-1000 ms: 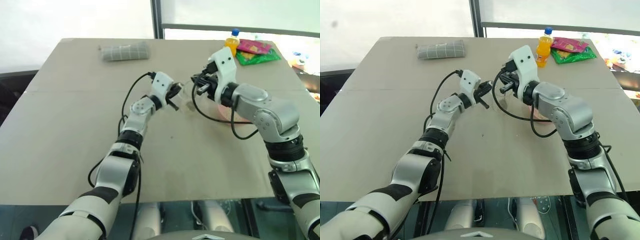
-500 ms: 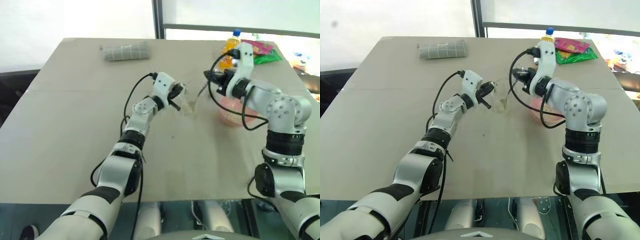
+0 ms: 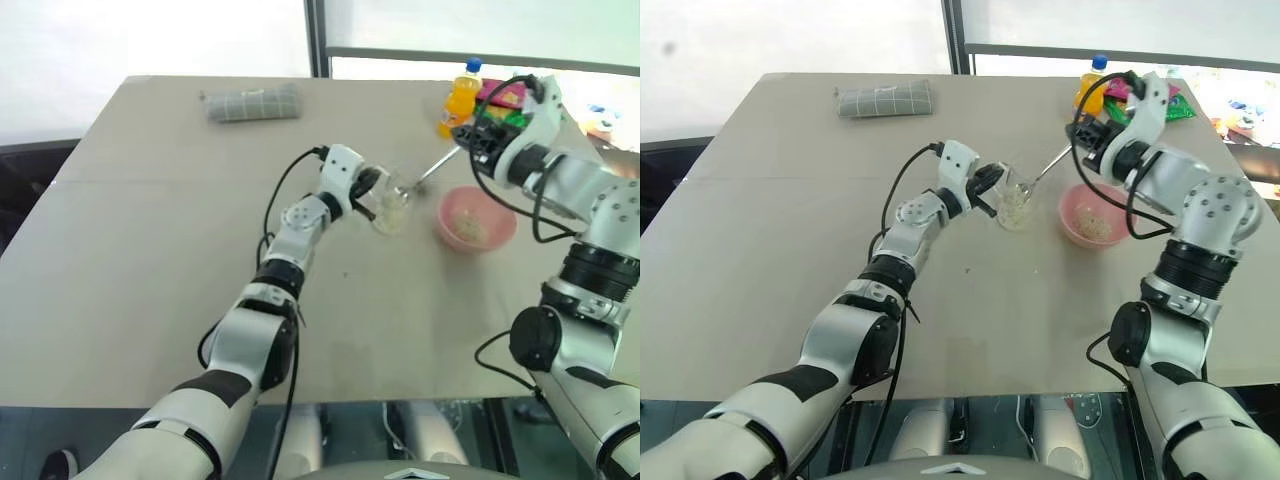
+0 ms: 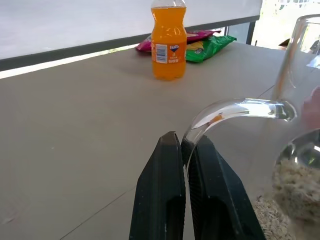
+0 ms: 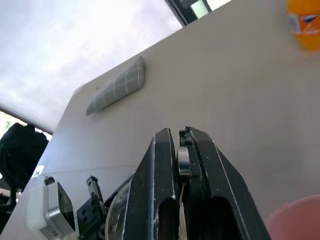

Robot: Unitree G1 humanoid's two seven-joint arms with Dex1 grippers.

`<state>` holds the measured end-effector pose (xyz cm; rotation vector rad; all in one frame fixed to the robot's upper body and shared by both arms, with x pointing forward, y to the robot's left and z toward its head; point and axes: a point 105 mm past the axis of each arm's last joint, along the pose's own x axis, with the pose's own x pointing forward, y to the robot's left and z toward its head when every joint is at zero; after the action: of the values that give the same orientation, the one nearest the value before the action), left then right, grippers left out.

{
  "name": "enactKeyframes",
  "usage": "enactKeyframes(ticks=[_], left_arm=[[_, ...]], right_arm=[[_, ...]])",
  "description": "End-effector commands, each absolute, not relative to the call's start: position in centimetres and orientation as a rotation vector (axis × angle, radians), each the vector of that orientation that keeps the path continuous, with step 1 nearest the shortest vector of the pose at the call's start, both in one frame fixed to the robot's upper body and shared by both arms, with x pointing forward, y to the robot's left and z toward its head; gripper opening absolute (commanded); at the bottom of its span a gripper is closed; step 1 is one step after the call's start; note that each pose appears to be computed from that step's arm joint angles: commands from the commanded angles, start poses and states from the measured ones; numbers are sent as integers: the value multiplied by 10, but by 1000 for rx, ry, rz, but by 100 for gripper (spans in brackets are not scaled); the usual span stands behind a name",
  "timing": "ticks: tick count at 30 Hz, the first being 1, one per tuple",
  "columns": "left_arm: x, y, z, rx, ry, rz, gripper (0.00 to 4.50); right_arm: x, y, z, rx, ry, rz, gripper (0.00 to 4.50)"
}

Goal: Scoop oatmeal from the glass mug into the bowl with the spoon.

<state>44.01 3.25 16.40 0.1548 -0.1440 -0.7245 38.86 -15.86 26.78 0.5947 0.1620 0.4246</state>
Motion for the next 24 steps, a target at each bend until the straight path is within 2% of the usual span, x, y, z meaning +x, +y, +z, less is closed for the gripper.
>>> enactKeyframes(ticks=[1, 15, 24], left_arm=[[442, 22, 187, 153, -206, -738, 5], [443, 13, 185, 150, -186, -753, 5], [443, 13, 183, 143, -183, -750, 5]], right_arm=[[383, -170, 290, 570, 88, 408, 0], [370, -172, 314, 468, 26, 421, 0], [374, -189, 306, 594, 52, 395, 0]])
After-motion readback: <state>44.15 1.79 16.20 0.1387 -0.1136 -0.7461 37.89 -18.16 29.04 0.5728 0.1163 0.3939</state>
